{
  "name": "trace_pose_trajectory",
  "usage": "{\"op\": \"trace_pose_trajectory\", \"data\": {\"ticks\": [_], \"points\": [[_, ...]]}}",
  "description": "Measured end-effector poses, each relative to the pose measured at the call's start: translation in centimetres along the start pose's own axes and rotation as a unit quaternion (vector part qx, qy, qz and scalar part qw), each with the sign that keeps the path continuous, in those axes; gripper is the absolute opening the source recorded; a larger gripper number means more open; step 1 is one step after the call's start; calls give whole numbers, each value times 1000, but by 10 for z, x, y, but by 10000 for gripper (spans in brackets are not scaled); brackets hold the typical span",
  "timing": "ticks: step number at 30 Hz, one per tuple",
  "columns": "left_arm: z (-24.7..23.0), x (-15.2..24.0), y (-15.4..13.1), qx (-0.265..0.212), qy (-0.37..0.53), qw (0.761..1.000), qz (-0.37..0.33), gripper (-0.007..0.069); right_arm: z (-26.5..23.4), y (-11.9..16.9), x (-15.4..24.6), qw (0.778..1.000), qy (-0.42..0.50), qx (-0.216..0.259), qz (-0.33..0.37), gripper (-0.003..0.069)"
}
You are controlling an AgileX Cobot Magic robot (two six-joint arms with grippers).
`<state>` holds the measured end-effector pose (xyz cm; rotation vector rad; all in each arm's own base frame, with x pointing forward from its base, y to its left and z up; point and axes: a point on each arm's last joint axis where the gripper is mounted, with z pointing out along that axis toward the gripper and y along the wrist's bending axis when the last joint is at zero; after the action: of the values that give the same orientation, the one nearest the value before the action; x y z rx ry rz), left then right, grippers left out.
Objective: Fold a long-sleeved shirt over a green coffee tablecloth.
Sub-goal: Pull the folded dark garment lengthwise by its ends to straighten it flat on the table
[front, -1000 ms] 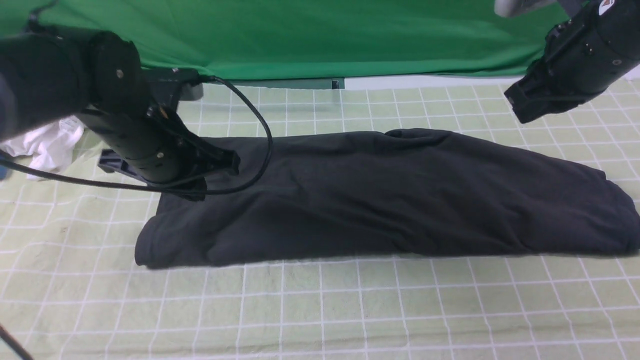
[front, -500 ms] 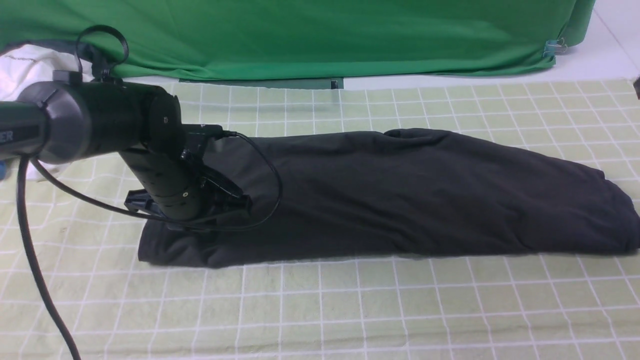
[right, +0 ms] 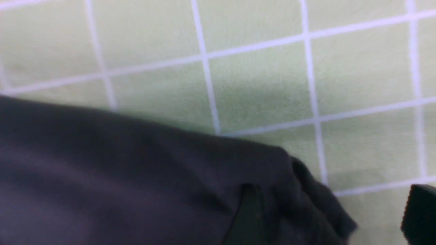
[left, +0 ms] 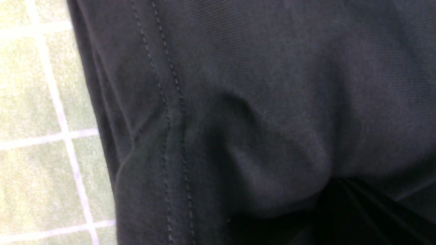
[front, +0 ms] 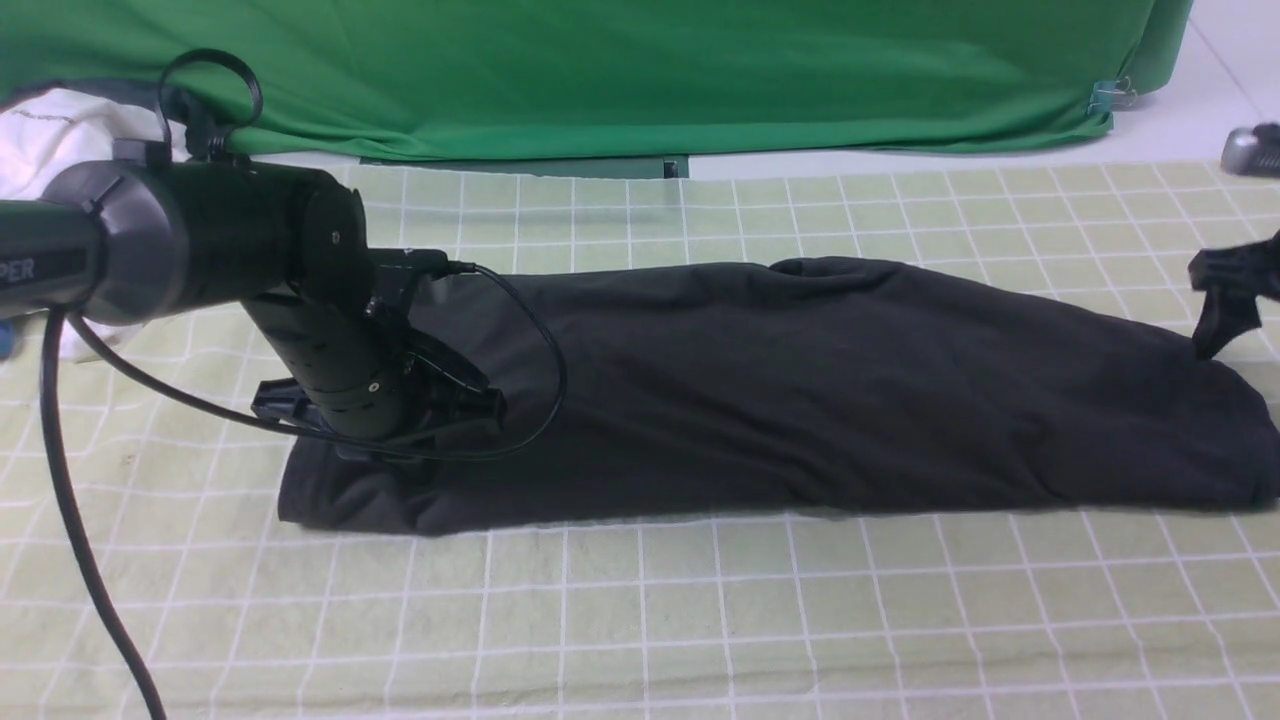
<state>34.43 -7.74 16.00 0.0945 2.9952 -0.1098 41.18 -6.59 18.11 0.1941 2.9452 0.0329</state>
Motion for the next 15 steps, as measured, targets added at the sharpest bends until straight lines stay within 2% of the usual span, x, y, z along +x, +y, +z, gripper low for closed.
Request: {"op": "trace_pose_trajectory", "data": {"ticks": [3, 5, 7, 9, 10, 11, 15], "points": [[0, 0, 0, 0, 0, 1000, 4, 11, 16, -1, 1, 1000, 19, -1, 1, 506], [0, 0, 0, 0, 0, 1000, 4, 11, 22, -1, 2, 1000, 29, -2, 2, 438], [0, 0, 0, 0, 0, 1000, 4, 11, 23, 0, 2, 1000, 30, -5, 0, 328], [0, 0, 0, 0, 0, 1000, 4, 11, 20, 0, 2, 1000, 25, -6, -7, 147], [0, 0, 0, 0, 0, 1000, 4, 11, 18, 0, 1, 1000, 22, -7, -9, 93], [0, 0, 0, 0, 0, 1000, 4, 11, 16, 0, 0, 1000, 19, -7, -11, 69], [0, 0, 0, 0, 0, 1000, 4, 11, 4, 1, -7, 1000, -1, -5, -21, 62]]}}
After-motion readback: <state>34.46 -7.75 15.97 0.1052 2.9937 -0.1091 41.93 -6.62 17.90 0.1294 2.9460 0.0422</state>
